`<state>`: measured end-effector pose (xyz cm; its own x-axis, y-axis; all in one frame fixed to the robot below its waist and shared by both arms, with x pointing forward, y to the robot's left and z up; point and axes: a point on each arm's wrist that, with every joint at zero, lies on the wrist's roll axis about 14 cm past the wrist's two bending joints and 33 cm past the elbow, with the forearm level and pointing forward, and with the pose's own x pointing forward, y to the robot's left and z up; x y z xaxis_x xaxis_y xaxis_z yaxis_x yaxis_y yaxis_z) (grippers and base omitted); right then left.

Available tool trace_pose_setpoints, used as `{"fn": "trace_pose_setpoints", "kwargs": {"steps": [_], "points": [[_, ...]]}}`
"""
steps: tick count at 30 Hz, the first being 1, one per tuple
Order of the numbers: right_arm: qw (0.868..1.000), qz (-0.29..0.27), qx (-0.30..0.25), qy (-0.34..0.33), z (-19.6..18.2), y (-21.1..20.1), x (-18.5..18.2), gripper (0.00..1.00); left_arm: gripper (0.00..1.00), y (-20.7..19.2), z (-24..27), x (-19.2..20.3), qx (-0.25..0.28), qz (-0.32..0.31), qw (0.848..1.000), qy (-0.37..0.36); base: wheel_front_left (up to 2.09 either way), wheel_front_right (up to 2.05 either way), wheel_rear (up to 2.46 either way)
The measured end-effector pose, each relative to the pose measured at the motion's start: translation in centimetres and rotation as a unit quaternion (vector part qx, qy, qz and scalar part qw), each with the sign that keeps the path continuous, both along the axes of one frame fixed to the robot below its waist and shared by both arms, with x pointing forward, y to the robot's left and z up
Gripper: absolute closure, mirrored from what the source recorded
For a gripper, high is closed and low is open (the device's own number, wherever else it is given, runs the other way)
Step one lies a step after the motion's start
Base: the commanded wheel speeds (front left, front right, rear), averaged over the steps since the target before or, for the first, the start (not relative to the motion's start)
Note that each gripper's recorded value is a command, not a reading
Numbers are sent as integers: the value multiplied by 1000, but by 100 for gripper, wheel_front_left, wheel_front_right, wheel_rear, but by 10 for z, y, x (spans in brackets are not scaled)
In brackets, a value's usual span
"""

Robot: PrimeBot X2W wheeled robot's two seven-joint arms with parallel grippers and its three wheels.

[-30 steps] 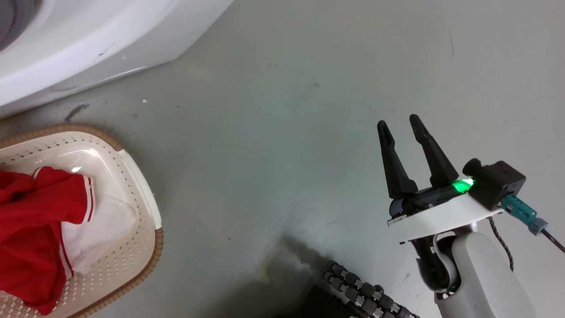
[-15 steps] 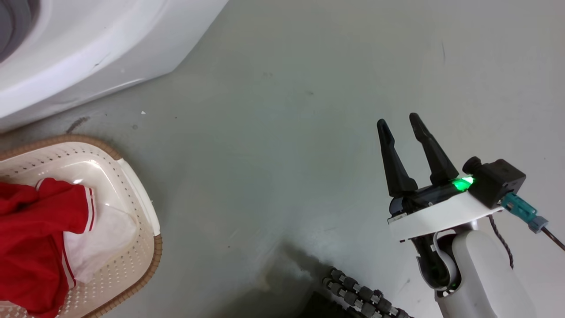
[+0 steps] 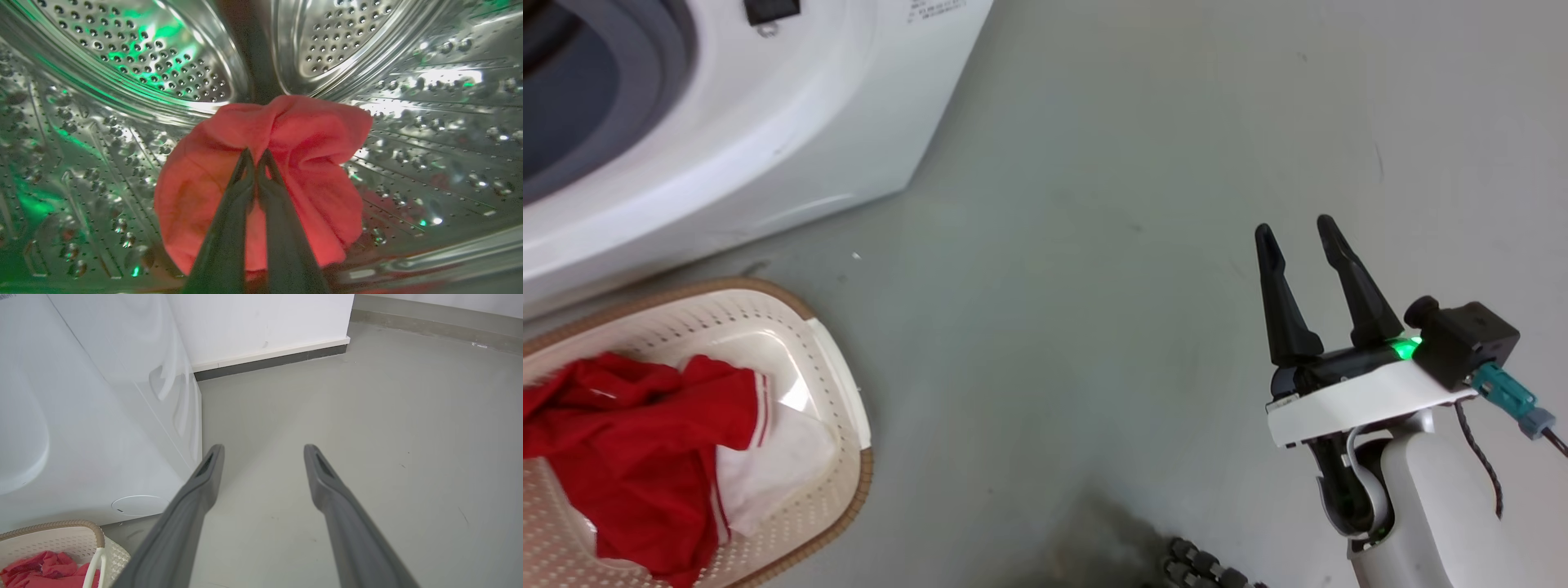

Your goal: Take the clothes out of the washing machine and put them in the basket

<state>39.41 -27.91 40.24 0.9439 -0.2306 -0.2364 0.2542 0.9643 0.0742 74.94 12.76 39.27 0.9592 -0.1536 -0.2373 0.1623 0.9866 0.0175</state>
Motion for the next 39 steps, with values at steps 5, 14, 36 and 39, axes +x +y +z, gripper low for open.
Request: {"fn": "trace_pose_setpoints", "kwargs": {"steps": [5,14,36,39], "points": [[1000,1,-3,-15,12,1,-7,0,100,3,14,-28,-11,7,999,-41,0,0,0],[999,9,-5,-47,35,9,-16,0,100,6,54,-81,-26,3,995,-93,0,0,0],[992,83,-6,-92,77,57,-33,0,100,5,129,-262,-60,2,983,-173,0,0,0],[992,90,-3,-94,80,63,-38,0,100,12,121,-287,-56,15,985,-162,0,0,0]]}}
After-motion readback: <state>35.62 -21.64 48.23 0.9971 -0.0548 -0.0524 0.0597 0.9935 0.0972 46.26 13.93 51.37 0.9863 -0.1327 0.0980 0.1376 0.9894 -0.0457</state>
